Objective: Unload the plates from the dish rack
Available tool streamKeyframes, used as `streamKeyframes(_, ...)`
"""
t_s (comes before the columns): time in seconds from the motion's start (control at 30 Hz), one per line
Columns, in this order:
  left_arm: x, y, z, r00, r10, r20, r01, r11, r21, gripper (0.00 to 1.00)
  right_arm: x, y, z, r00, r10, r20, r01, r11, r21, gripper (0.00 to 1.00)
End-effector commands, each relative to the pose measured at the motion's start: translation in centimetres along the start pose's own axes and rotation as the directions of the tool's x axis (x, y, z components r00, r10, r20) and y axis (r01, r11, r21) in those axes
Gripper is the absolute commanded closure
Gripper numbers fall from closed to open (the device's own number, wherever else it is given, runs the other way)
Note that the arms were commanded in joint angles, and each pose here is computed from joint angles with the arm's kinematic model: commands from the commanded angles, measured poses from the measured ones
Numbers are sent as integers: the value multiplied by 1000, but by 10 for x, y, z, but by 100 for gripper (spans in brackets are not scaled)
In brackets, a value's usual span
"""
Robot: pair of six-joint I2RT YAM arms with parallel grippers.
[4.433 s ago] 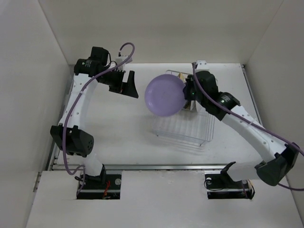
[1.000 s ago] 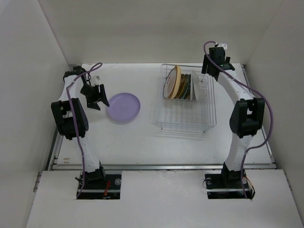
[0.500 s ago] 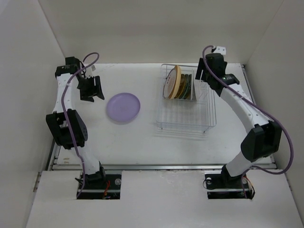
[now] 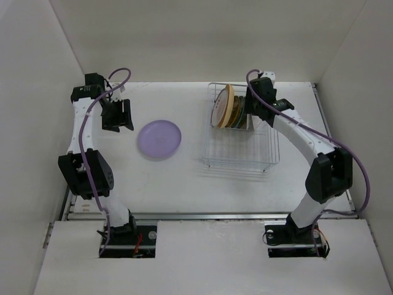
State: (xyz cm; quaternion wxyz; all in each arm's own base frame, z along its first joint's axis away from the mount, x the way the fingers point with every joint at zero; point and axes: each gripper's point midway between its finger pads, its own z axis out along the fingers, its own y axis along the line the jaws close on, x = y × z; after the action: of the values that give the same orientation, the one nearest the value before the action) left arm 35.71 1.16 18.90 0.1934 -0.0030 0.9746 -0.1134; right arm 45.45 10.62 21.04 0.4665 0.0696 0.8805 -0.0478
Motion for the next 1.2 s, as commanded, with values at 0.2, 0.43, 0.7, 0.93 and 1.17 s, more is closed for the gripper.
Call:
streamKeyframes(0.2,2,-2,-14,1000,17,20,-17,1000,-10,44,-2,2,22,1000,-4,15,3,998,65,36)
streamKeyframes(0.43,3,-1,-14,1000,17,19,-17,1000,-20,44,-5,8,37,1000,1,29,-3,997,72,42)
streamKeyframes(0.7,-5,3,-23,999,16,46,-14,999,-52,44,-15,1,30,998,38,48,-44,992,118,84)
streamKeyframes(0.93,-10,-4,-36,997,34,69,-31,999,-37,44,-63,-44,-30,978,77,193,-124,963,241,100)
streamKeyframes(1.17,-17,-12,-46,993,59,98,-59,998,-2,41,-102,-102,-95,969,-2,247,-123,861,493,100)
